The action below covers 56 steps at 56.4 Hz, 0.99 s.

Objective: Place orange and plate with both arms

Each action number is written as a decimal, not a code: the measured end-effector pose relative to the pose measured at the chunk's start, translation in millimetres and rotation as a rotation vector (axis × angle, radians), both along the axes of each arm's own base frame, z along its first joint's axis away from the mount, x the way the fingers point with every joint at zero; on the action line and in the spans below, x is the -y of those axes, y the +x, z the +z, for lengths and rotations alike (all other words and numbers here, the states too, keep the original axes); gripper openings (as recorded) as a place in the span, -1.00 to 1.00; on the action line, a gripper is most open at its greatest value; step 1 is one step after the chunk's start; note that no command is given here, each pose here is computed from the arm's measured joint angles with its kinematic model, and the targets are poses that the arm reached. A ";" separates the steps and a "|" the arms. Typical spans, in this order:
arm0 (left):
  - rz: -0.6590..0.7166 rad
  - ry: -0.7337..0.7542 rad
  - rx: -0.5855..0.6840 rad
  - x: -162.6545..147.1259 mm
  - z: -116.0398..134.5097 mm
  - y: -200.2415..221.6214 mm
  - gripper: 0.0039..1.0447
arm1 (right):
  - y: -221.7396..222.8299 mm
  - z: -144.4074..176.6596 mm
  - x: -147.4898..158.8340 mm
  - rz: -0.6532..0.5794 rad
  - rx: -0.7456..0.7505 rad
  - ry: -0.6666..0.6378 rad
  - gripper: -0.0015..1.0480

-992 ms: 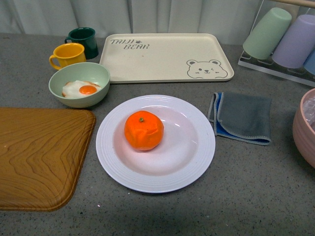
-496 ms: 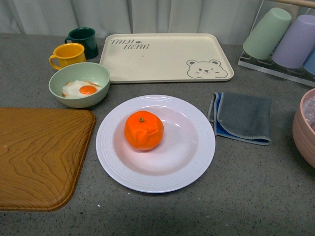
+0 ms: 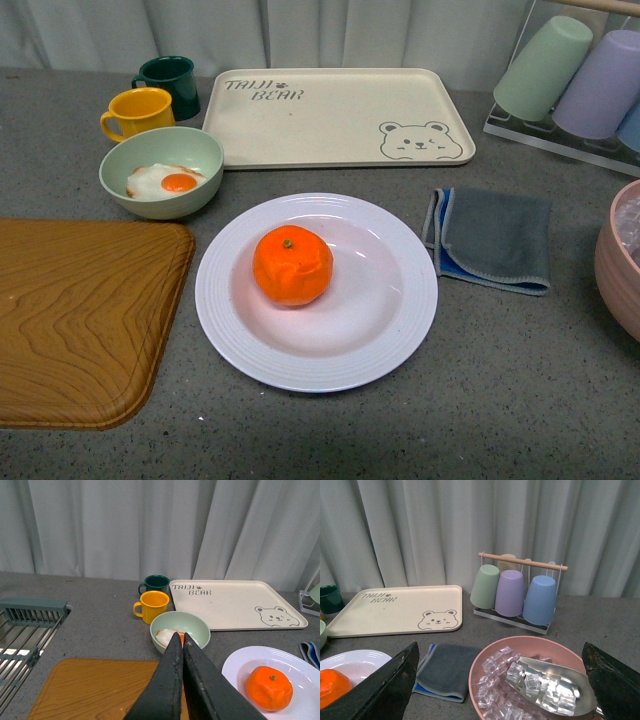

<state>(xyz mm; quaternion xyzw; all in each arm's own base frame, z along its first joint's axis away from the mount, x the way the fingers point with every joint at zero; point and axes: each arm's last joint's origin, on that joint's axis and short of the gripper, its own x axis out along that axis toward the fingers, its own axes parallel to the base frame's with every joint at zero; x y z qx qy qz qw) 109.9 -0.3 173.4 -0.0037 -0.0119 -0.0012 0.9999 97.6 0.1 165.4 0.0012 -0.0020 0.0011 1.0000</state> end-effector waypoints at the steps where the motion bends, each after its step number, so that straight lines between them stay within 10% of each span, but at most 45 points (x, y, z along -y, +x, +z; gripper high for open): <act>1: 0.000 0.000 0.000 0.0 -0.1 -0.5 -0.93 | 0.0 0.0 0.0 0.000 0.000 0.000 0.82; 20: 0.000 -0.001 -0.007 0.0 -3.3 -13.1 -0.91 | 0.0 0.0 0.0 0.000 0.000 0.000 0.82; 41: 0.000 0.000 -0.006 0.0 -3.2 -13.2 0.32 | 26.3 -4.8 -15.7 0.198 -0.284 -0.129 0.82; 51: 0.000 0.000 -0.006 0.0 -3.2 -13.2 0.91 | 80.3 -5.3 -42.6 0.361 -0.461 0.068 0.82; 56: 0.000 0.002 -0.006 0.0 -3.2 -13.2 0.87 | 105.2 -18.1 -53.9 0.403 -0.615 0.188 0.82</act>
